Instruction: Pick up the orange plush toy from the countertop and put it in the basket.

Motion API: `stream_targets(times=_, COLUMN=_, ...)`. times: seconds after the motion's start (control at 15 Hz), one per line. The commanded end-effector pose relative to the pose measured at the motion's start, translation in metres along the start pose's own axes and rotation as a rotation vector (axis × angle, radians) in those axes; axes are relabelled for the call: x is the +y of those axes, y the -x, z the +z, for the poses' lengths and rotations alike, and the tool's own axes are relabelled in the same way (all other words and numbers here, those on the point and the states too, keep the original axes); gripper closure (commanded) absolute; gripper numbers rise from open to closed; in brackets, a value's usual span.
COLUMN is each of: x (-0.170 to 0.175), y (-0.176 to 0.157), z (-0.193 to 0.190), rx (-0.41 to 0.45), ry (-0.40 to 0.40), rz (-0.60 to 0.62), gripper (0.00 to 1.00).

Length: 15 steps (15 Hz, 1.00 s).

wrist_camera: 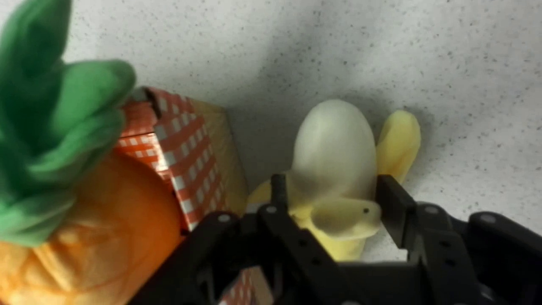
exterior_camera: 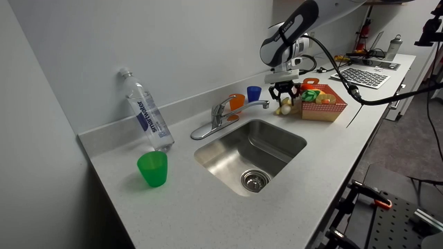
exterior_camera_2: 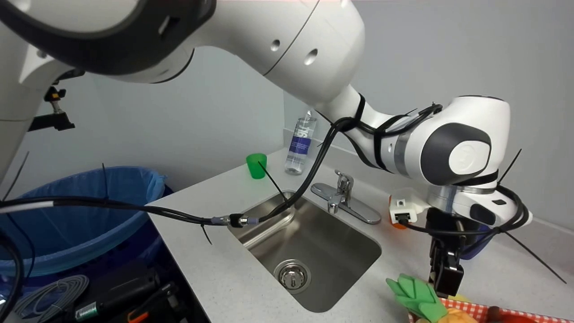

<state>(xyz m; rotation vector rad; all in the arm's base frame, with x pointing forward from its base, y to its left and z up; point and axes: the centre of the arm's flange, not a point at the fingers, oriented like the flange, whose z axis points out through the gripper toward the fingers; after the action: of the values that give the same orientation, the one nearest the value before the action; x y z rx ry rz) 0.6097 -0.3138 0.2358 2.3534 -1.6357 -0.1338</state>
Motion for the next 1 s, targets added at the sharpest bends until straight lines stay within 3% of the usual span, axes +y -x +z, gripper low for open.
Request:
stream_targets(times=0.0, x=0.001, y=-0.005, z=-0.017, rx=0.022, ry=-0.022, rz=0.021, gripper=0.73)
stream_targets(times=0.27, x=0.002, y=-0.012, z=-0.039, rx=0.041, ry=-0.056, rz=0.032, gripper=1.0)
stream_targets(times=0.93, x=0.02, y=-0.041, z=-0.106, rx=0.074, ry=-0.188, rz=0.132, gripper=0.99)
